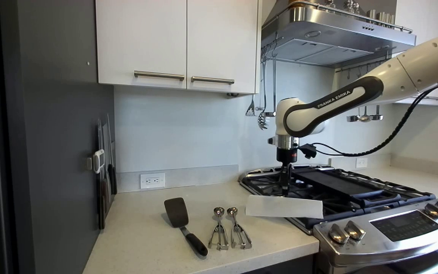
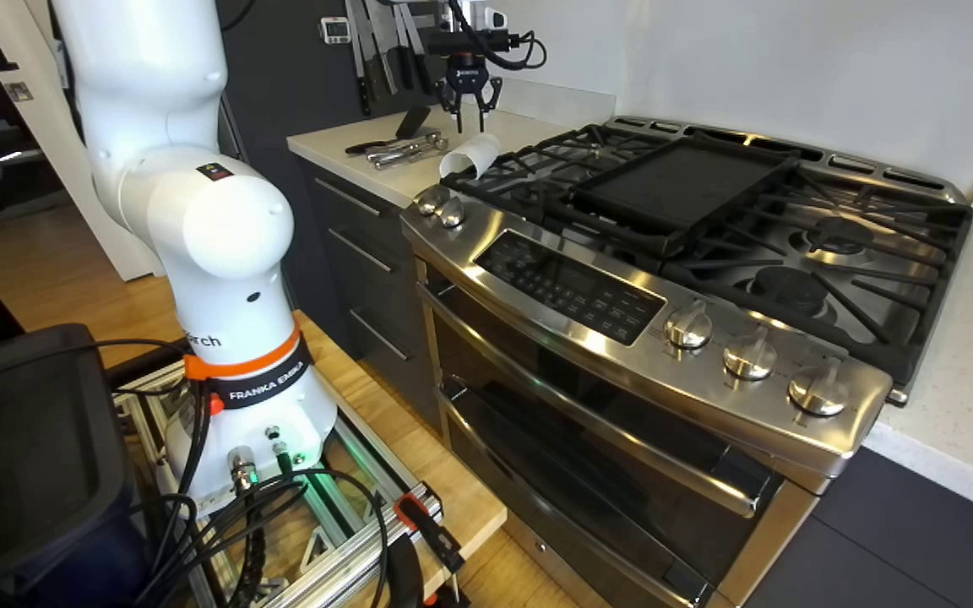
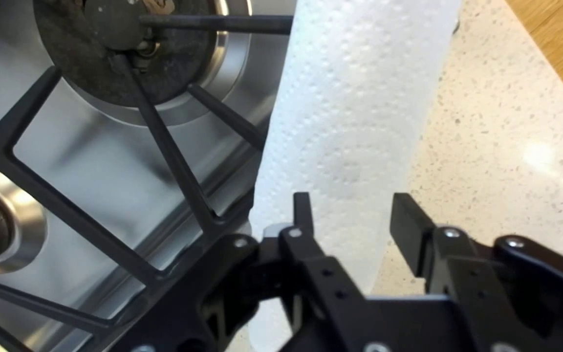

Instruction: Use the paper towel to wipe the black tray

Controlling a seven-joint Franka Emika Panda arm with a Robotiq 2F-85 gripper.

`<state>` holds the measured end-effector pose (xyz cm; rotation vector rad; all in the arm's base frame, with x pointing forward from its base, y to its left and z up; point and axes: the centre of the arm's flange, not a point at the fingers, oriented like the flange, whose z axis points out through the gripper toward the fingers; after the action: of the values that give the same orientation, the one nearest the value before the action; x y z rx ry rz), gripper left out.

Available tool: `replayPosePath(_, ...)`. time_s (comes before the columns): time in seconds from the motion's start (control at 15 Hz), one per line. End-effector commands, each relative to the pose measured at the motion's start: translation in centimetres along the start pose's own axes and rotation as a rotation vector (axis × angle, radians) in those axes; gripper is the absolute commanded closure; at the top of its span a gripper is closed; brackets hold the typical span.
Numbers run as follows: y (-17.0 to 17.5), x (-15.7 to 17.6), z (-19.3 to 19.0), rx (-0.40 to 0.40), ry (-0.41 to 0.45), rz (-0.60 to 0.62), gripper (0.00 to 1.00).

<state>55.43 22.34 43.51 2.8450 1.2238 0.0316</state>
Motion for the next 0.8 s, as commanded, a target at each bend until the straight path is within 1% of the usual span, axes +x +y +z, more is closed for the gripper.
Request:
replayPosePath(0.0,0.7,-0.1,0.9,-0.038,0.023,0.02,0.23)
replayPosePath(0.07,1.0,0.0,1.3,-0.034,0.022,0.019,0.14)
replayPosePath(0.2,1.4,0.2,2.0,-0.035,0.027,0.01,0.01)
replayPosePath(0.33,1.7,0.4,3.0,-0.029,0.021,0.007,0.0)
replayPosePath(0.53,2.0,0.6,4.5,0.011,-0.008,-0.003,0.0)
replayPosePath(0.6,2.0,0.6,5.0,0.021,-0.015,-0.006,0.25)
replayPosePath(0.67,2.1,0.6,5.3,0.024,-0.021,-0.008,0.25)
replayPosePath(0.73,2.0,0.7,5.6,0.031,-0.027,-0.01,0.27)
